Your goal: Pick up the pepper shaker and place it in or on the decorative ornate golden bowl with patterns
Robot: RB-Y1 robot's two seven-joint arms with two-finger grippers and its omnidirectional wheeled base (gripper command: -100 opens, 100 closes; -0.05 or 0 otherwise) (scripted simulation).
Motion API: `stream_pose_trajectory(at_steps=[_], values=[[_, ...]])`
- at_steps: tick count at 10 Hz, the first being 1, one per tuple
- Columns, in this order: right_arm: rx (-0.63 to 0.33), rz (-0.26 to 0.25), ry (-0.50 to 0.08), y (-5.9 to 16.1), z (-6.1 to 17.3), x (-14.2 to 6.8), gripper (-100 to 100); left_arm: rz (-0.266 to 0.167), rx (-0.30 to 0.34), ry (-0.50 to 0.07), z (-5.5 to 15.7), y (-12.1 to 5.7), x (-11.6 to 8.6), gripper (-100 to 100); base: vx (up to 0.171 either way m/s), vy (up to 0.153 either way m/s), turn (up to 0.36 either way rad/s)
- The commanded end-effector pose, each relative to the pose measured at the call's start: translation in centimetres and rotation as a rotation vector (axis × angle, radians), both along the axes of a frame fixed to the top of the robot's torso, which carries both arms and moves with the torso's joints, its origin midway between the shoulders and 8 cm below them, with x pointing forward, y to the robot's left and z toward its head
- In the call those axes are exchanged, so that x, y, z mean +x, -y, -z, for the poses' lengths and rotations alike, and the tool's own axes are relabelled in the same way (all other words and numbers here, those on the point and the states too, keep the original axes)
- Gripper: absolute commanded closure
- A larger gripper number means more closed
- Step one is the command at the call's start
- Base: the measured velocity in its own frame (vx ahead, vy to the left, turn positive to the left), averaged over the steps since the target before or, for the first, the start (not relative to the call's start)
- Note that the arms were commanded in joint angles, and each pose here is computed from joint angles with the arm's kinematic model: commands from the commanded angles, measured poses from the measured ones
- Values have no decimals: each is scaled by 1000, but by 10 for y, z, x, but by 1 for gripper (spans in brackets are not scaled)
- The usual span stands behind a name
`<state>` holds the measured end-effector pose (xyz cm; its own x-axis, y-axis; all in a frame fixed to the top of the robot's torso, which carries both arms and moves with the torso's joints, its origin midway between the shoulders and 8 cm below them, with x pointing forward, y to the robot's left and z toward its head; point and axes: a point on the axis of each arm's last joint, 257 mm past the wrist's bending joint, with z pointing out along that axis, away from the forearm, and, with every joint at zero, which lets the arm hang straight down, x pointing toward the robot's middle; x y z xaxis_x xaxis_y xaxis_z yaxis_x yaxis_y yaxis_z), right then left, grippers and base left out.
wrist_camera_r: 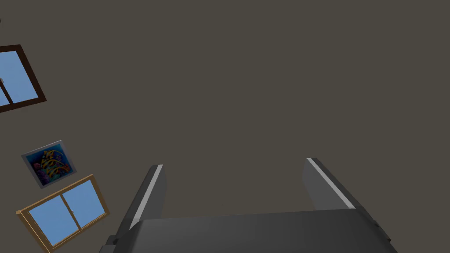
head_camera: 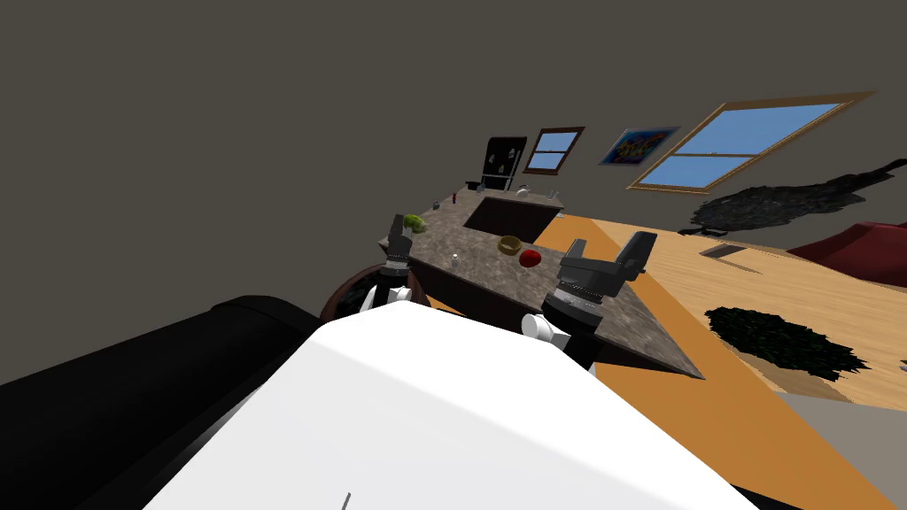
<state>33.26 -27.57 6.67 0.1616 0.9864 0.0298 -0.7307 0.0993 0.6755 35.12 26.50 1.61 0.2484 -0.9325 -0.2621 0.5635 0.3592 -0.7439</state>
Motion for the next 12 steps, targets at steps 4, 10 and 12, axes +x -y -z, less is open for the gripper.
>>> stream_pose_trajectory(at_steps=[4,10,12], values=[[0,0,0,0,0,0,0,24,164,-90,40,24,17,-100,10,19,-2],[0,0,0,0,0,0,0,39,394,-208,108,54,32,-100,18,42,5],[0,0,0,0,0,0,0,45,478,-244,133,63,35,-100,1,5,-4]])
